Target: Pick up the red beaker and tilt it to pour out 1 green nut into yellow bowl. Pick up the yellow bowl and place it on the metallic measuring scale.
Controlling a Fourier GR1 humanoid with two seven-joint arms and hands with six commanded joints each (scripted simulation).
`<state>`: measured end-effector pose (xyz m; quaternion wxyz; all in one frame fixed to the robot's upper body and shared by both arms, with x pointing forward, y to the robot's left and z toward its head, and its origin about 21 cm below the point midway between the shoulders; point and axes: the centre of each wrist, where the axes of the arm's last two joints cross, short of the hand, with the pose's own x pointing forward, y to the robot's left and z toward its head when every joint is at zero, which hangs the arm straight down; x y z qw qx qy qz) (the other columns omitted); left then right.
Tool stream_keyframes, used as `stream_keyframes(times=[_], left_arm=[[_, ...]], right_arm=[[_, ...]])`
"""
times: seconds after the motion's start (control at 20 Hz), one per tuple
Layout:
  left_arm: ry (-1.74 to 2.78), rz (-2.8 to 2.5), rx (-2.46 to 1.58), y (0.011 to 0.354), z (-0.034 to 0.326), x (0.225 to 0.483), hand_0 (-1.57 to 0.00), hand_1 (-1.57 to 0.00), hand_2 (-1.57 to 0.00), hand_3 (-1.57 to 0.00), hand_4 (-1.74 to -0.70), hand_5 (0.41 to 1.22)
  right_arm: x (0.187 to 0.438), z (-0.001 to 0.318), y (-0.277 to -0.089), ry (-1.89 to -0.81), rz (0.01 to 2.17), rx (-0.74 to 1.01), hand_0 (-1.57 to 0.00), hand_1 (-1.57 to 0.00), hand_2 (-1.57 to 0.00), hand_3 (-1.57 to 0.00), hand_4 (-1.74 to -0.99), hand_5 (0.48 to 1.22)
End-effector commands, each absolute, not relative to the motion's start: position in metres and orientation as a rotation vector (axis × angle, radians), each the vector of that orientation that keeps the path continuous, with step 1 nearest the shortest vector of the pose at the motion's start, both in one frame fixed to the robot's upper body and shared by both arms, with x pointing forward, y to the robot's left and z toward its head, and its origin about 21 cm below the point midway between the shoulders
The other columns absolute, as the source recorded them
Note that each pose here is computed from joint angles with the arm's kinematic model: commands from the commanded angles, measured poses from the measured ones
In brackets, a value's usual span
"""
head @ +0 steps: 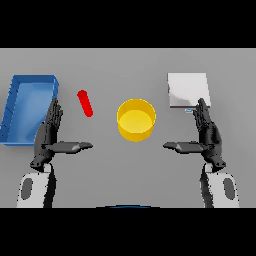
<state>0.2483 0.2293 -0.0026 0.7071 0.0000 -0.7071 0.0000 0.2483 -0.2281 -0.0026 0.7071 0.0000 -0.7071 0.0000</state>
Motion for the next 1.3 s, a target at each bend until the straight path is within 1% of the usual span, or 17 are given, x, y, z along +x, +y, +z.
stream_keyframes(times=[0.0,0.25,0.3,0.35,0.45,0.6,0.7,0.75,0.8,0.85,0.95,1.0,1.1,1.2,1.25], left_arm=[[-1.571,0.001,0.0,0.229,-0.003,0.248,0.0,0.0,0.0,0.0,-1.2,0.677],[-1.572,-0.001,-0.006,0.226,-0.004,0.243,0.0,0.0,0.0,0.0,-1.2,0.677],[-1.611,-0.078,0.014,0.226,0.002,0.236,0.0,0.0,0.0,0.0,-1.2,0.677],[-1.614,-0.123,0.028,0.227,0.005,0.231,0.0,0.0,0.0,0.0,-1.2,0.677],[-1.618,-0.167,0.051,0.226,0.011,0.225,0.0,0.0,0.0,0.0,-1.2,0.674],[-1.588,-0.186,0.05,0.223,0.014,0.224,0.0,0.0,0.0,0.0,-1.19,0.663],[-1.582,-0.192,0.063,0.224,0.015,0.224,0.0,0.0,0.0,0.0,-1.18,0.657],[-1.585,-0.199,0.061,0.221,0.016,0.225,0.0,0.0,0.0,0.0,-1.17,0.653],[-1.571,-0.201,0.055,0.219,0.014,0.226,0.0,0.0,0.0,0.0,-1.17,0.652],[-1.559,-0.198,0.052,0.218,0.012,0.227,0.0,0.0,0.0,0.0,-1.18,0.655],[-1.537,-0.189,0.052,0.215,0.009,0.237,0.0,0.0,0.0,0.0,-1.19,0.658],[-1.528,-0.201,0.06,0.211,0.007,0.243,0.0,0.0,0.0,0.0,-1.19,0.658],[-1.54,-0.212,0.083,0.214,0.002,0.254,0.0,0.0,0.0,0.0,-1.2,0.661],[-1.515,-0.214,0.093,0.212,-0.003,0.269,0.0,0.0,0.0,0.0,-1.21,0.663],[-1.52,-0.217,0.1,0.215,-0.004,0.276,0.0,0.0,0.0,0.0,-1.21,0.659]], right_arm=[[0.248,-0.003,-0.228,-1.571,-0.001,0.0,0.0,0.0,0.0,0.0,-1.177,0.572],[0.249,-0.002,-0.226,-1.568,0.002,-0.002,0.0,0.0,0.0,0.0,-1.177,0.572],[0.246,0.002,-0.229,-1.598,0.098,-0.086,0.0,0.0,0.0,0.0,-1.177,0.572],[0.243,0.005,-0.23,-1.625,0.161,-0.124,0.0,0.0,0.0,0.0,-1.178,0.573],[0.239,0.006,-0.23,-1.624,0.21,-0.148,0.0,0.0,0.0,0.0,-1.19,0.579],[0.235,0.008,-0.231,-1.633,0.237,-0.156,0.0,0.0,0.0,0.0,-1.196,0.584],[0.234,0.008,-0.232,-1.642,0.223,-0.108,0.0,0.0,0.0,0.0,-1.225,0.59],[0.236,0.009,-0.227,-1.637,0.218,-0.088,0.0,0.0,0.0,0.0,-1.244,0.597],[0.236,0.011,-0.233,-1.648,0.214,-0.082,0.0,0.0,0.0,0.0,-1.261,0.604],[0.236,0.012,-0.232,-1.659,0.216,-0.078,0.0,0.0,0.0,0.0,-1.272,0.611],[0.235,0.011,-0.234,-1.665,0.219,-0.068,0.0,0.0,0.0,0.0,-1.291,0.621],[0.235,0.01,-0.237,-1.659,0.225,-0.077,0.0,0.0,0.0,0.0,-1.292,0.624],[0.234,0.009,-0.24,-1.668,0.226,-0.063,0.0,0.0,0.0,0.0,-1.294,0.623],[0.238,0.009,-0.236,-1.671,0.228,-0.061,0.0,0.0,0.0,0.0,-1.296,0.621],[0.236,0.009,-0.239,-1.669,0.225,-0.065,0.0,0.0,0.0,0.0,-1.292,0.617]])
